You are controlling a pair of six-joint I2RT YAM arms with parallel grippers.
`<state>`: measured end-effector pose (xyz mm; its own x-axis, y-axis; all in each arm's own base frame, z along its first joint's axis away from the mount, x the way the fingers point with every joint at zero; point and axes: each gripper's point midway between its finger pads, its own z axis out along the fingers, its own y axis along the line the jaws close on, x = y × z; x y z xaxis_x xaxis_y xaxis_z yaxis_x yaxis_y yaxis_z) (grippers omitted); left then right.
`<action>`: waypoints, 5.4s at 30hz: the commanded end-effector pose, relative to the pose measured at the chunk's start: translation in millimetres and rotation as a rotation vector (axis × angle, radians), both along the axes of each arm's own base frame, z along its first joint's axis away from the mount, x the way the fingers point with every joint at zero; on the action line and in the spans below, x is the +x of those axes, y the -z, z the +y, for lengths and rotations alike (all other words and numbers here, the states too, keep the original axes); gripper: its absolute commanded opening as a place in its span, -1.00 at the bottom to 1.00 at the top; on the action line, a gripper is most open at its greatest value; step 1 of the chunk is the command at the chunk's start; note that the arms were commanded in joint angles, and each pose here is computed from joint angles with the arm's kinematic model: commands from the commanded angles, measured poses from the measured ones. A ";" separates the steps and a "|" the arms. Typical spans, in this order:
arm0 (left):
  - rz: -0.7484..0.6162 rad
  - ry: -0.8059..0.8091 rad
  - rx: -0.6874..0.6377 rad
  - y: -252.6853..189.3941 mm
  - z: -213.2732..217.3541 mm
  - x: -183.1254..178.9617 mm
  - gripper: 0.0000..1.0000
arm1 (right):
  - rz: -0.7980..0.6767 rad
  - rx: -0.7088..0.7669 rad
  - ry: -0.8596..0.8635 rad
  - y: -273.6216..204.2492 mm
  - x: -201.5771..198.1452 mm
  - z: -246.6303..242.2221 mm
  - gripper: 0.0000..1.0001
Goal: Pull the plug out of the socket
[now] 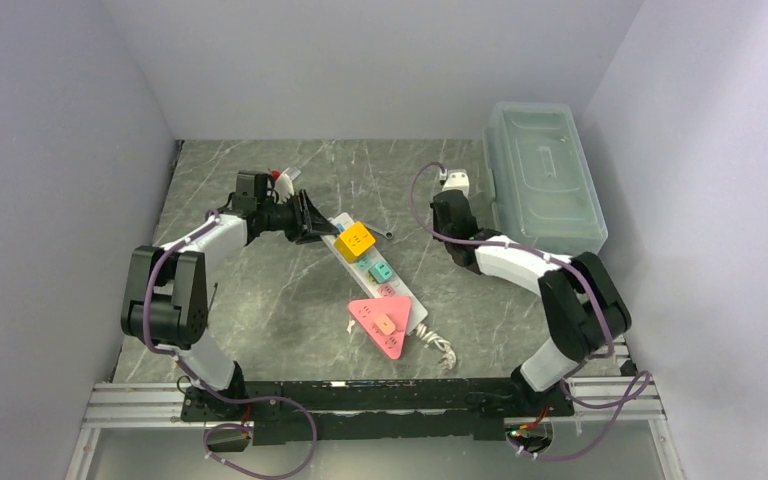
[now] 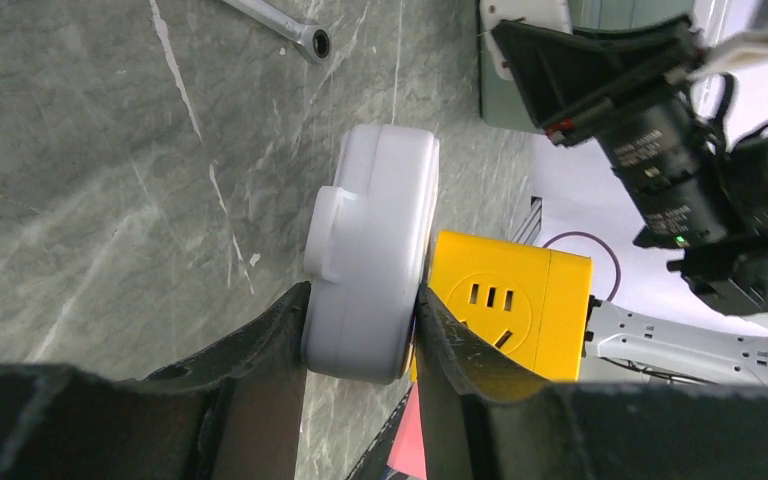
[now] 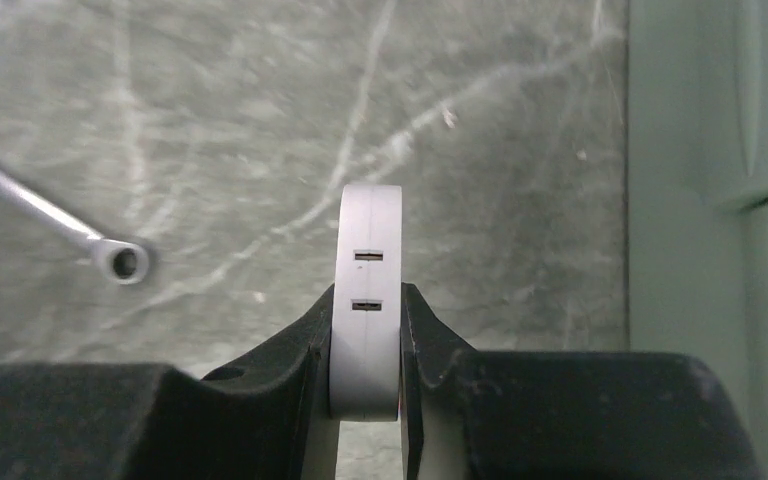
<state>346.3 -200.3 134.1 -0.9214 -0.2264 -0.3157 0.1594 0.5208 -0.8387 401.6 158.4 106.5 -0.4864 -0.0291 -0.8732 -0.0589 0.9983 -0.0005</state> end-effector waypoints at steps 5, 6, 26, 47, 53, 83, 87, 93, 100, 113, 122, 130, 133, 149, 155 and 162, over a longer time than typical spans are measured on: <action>-0.168 0.002 0.027 -36.9 4.6 10.2 -1.00 | 0.092 -0.050 0.130 28.2 18.7 -23.7 -0.60; -0.169 0.003 0.028 -37.2 4.6 10.4 -1.00 | 0.100 -0.057 0.135 31.1 19.5 -24.3 -0.50; -0.137 -0.035 0.091 -23.0 11.7 16.1 -1.00 | -0.193 0.287 -0.416 -87.3 -34.5 64.7 0.88; -0.132 -0.015 0.006 -29.6 2.4 15.4 -1.00 | -0.234 0.133 -0.814 -111.7 -102.1 199.8 0.99; -0.129 -0.013 -0.003 -28.9 1.5 15.4 -1.00 | -0.223 0.111 -0.808 -91.0 -95.5 203.5 0.98; -0.111 -0.007 -0.026 -25.5 -2.0 17.5 -1.00 | -0.219 0.242 -0.742 -59.9 -91.4 212.7 0.08; -0.103 -0.008 -0.024 -23.0 -2.3 17.2 -1.00 | -0.244 0.257 -0.756 -65.1 -96.1 210.6 -0.38; -0.103 -0.003 -0.018 -21.6 -4.3 16.3 -1.00 | -0.245 0.244 -0.762 -65.6 -97.4 209.7 -0.92; -0.098 -0.003 -0.012 -19.1 -4.1 16.7 -1.00 | -0.265 0.166 -0.770 -63.5 -103.1 214.5 -1.00; -0.126 0.005 0.012 -24.4 -5.9 13.7 -1.00 | -0.207 0.276 -0.790 -61.4 -103.4 213.7 -1.00; -0.157 0.031 0.086 -20.6 -11.7 6.7 -1.00 | -0.148 0.455 -0.830 -58.1 -92.8 189.4 -1.00; -0.142 0.033 0.076 -18.6 -13.3 7.4 -1.00 | -0.169 0.405 -0.799 -58.8 -88.7 183.7 -1.00; -0.129 0.030 0.081 -16.0 -13.0 8.4 -1.00 | -0.192 0.344 -0.774 -57.4 -89.5 185.6 -1.00; -0.043 0.008 0.122 4.4 -7.2 12.6 -1.00 | -0.250 0.191 -0.722 -58.1 -98.7 198.7 -1.00; -0.072 0.007 0.148 1.8 -4.1 14.3 -1.00 | -0.208 0.317 -0.755 -63.3 -94.8 191.0 -1.00; -0.109 0.012 0.155 -4.2 -3.5 14.4 -1.00 | -0.150 0.424 -0.778 -63.3 -83.2 175.4 -1.00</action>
